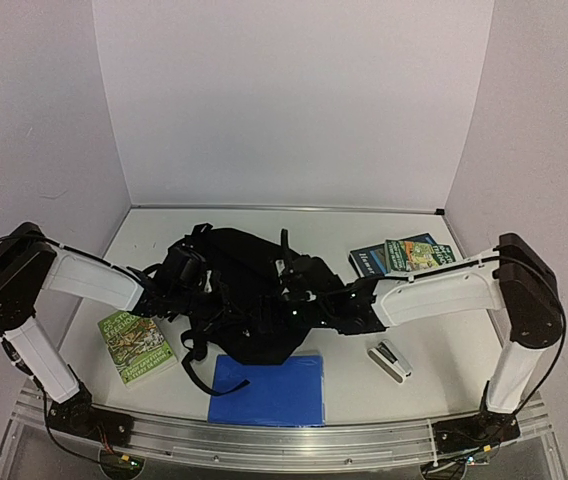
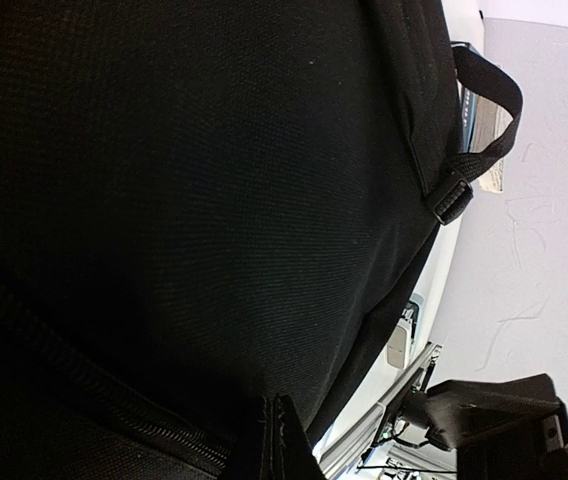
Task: Pack the student bag
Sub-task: Adjust the student bag at the center of the board, then zip the student bag at the center of the board.
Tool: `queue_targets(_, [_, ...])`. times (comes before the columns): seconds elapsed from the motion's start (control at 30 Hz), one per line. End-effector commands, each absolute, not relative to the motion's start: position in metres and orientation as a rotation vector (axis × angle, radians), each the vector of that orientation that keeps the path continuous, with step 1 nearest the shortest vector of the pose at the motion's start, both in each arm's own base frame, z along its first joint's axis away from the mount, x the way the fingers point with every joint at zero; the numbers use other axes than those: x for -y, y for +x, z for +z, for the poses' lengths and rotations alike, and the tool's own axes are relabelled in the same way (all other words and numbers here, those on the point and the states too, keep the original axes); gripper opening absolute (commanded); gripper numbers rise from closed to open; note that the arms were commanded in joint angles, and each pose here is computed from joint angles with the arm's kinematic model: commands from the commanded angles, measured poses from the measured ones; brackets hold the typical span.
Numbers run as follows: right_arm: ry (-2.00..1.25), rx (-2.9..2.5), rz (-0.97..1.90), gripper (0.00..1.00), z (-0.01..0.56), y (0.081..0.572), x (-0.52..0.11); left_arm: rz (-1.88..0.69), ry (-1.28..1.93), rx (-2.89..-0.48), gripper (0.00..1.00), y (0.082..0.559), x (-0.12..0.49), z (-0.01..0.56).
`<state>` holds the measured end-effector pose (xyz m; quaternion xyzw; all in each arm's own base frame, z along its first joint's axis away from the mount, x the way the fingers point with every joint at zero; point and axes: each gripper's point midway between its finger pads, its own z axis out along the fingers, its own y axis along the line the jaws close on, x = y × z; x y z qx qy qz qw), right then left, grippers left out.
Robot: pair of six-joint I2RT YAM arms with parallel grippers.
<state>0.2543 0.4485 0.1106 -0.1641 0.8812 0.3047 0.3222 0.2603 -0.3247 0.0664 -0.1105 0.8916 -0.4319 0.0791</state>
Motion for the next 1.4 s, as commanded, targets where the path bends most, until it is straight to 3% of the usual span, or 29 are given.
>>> queue_targets(0.0, [-0.121,-2.376,0.72,0.72,0.109,0.268,-0.407,-1.315,-0.328,-2.595,0.0,0.265,0.325,0.086])
queue_targets(0.23, [0.174,-2.485,0.664,0.73,0.068,0.258,-0.369,-1.313,-0.325,-2.59,0.0,0.266,0.324,0.087])
queue_targets(0.53, [0.249,-2.518,0.613,0.7,0.048,0.253,-0.355,-1.306,-0.319,-2.588,0.0,0.266,0.324,0.089])
queue_targets(0.7, [0.206,-2.525,0.602,0.5,0.042,0.258,-0.366,-1.305,-0.316,-2.586,0.0,0.267,0.324,0.09])
queue_targets(0.93, [0.216,-2.509,0.593,0.02,0.043,0.264,-0.37,-1.211,-0.301,-2.573,0.0,0.272,0.314,0.092])
queue_targets(1.37, [0.26,-2.505,0.546,0.0,0.037,0.263,-0.351,-1.012,-0.278,-2.461,0.0,0.313,0.269,0.111])
